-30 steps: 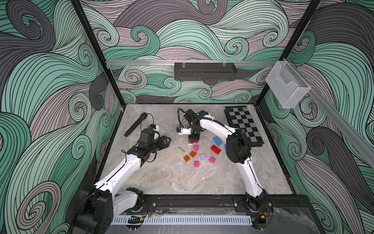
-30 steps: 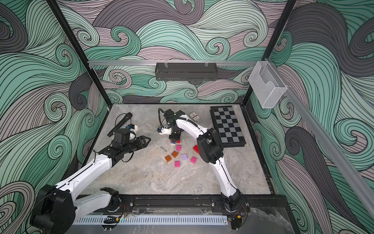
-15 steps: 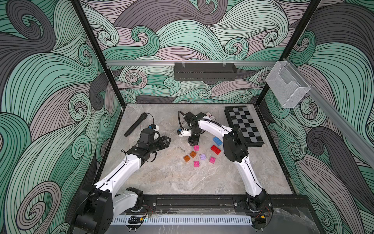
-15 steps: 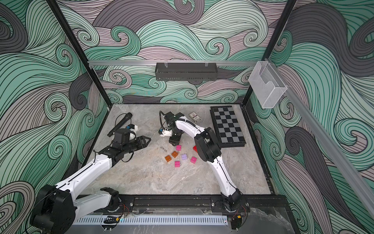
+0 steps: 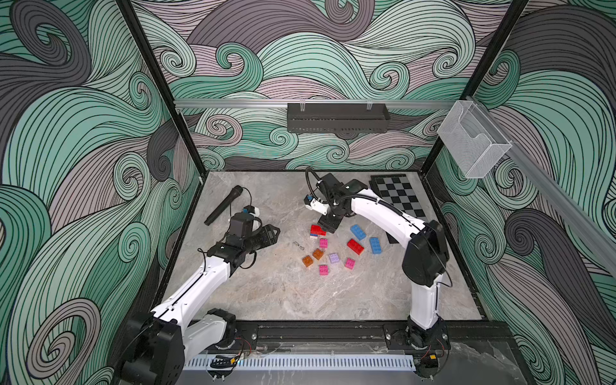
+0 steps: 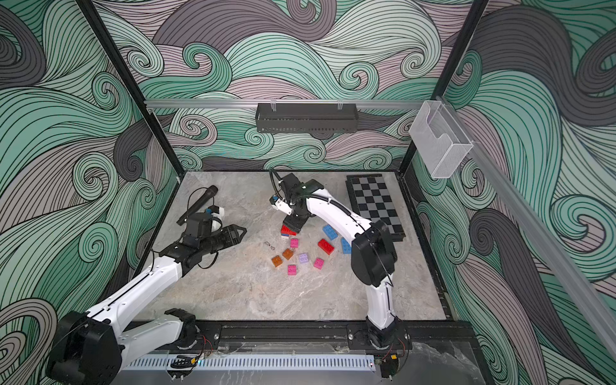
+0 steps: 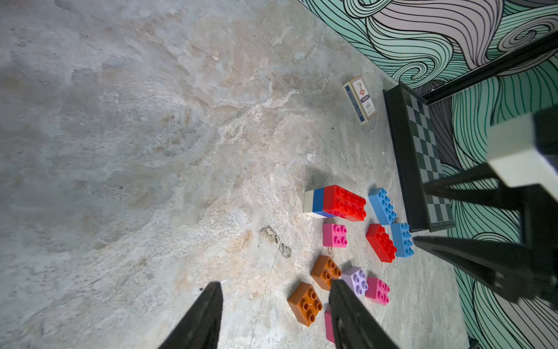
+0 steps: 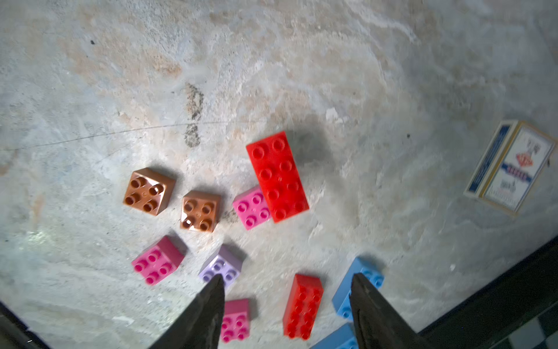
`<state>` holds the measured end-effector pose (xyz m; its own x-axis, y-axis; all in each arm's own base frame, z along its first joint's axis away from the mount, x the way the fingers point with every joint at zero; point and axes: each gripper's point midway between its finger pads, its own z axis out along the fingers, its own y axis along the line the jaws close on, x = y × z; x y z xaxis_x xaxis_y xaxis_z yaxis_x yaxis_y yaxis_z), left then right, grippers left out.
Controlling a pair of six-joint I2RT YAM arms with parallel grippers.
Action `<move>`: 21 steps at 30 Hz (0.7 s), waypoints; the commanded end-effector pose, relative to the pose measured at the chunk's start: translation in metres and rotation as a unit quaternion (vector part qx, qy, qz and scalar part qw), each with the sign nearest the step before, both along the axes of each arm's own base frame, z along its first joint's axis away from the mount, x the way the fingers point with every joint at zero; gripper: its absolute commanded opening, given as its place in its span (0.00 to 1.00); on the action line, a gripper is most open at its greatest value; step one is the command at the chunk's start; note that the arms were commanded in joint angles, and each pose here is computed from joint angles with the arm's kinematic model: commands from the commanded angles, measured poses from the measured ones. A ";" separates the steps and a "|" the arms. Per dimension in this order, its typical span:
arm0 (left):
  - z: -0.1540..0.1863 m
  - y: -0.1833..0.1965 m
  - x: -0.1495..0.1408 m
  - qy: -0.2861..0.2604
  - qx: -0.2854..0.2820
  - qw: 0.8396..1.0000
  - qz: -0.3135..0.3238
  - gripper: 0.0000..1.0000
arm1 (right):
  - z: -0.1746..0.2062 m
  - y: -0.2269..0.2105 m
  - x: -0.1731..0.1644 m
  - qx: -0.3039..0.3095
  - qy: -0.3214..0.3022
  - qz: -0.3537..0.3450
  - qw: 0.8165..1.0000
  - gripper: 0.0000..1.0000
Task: Assemble the letter p with lego
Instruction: Assemble the lego brick with the lego brick, then pick up the lego brick from the center of the board.
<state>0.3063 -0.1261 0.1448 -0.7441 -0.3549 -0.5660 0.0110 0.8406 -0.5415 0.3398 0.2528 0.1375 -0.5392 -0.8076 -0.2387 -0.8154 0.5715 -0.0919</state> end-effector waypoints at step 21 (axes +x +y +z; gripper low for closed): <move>0.016 0.018 -0.004 0.019 0.032 0.999 0.036 0.57 | -0.089 -0.014 -0.085 0.001 0.101 -0.278 0.955 0.54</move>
<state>0.2966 -0.1097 0.1483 -0.7528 -0.3677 -0.5460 -0.0726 0.8707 -0.4864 0.2452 0.2344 0.0520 -0.8939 -0.4432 -0.0671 -0.4468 0.8930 0.0537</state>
